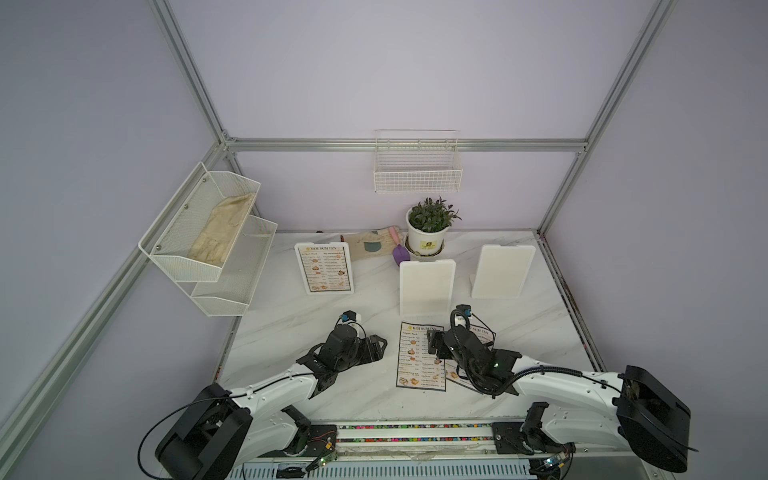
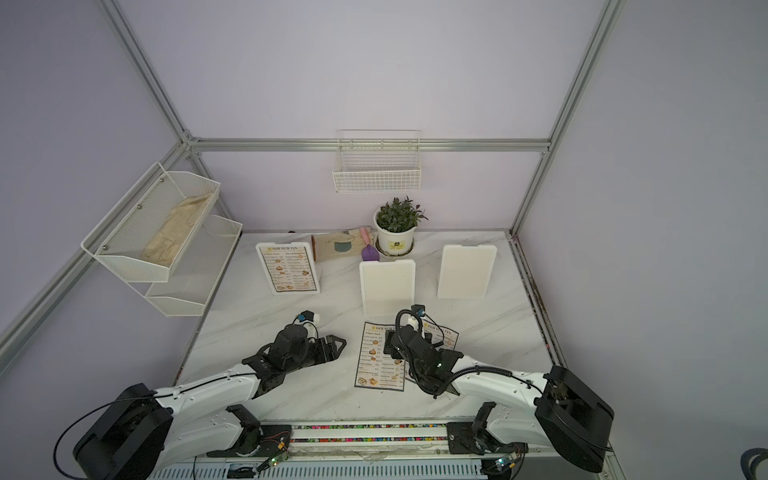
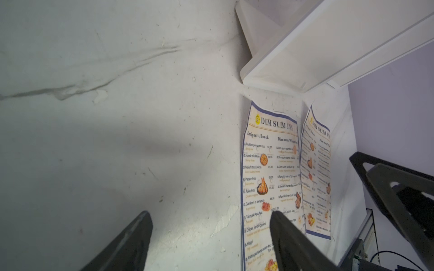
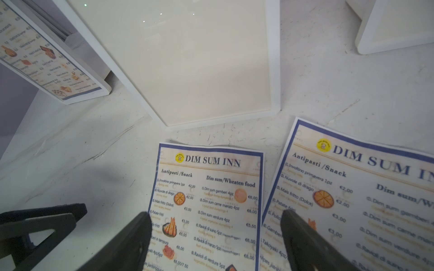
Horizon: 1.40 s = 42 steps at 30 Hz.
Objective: Insert the menus into the narrow rack
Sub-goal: Pick up the menu from the center of the board.
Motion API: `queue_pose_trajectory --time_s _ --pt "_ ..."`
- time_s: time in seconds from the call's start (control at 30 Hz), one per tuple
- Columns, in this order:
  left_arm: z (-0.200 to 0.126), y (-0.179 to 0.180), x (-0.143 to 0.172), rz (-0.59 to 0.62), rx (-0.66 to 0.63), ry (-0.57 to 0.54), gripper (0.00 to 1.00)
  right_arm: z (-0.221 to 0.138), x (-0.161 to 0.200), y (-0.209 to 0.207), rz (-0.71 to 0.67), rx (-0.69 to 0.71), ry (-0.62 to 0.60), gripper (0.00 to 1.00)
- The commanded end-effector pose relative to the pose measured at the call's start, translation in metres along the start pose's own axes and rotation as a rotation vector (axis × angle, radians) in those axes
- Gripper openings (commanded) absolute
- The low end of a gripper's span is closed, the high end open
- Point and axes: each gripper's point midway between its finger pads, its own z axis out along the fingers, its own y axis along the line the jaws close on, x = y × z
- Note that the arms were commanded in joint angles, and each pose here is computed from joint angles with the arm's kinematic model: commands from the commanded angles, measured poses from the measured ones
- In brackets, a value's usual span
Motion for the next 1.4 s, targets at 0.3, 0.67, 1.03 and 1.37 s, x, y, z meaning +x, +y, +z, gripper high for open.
queue_pose_trajectory --time_s 0.3,0.67,1.03,1.37 --pt "0.045 -0.029 -0.001 0.004 0.018 0.032 0.69 0.016 0.010 -0.022 0.039 -0.026 0.078 0.84" --pt "0.065 -0.027 0.014 0.008 -0.005 0.071 0.62 0.046 0.042 -0.016 0.003 -0.050 0.190 0.72" --pt "0.082 -0.027 0.019 0.017 -0.006 0.105 0.53 0.061 0.052 -0.003 0.006 -0.088 0.234 0.67" --pt "0.092 -0.027 0.020 0.026 -0.016 0.121 0.43 0.078 0.067 0.010 -0.006 -0.131 0.296 0.56"
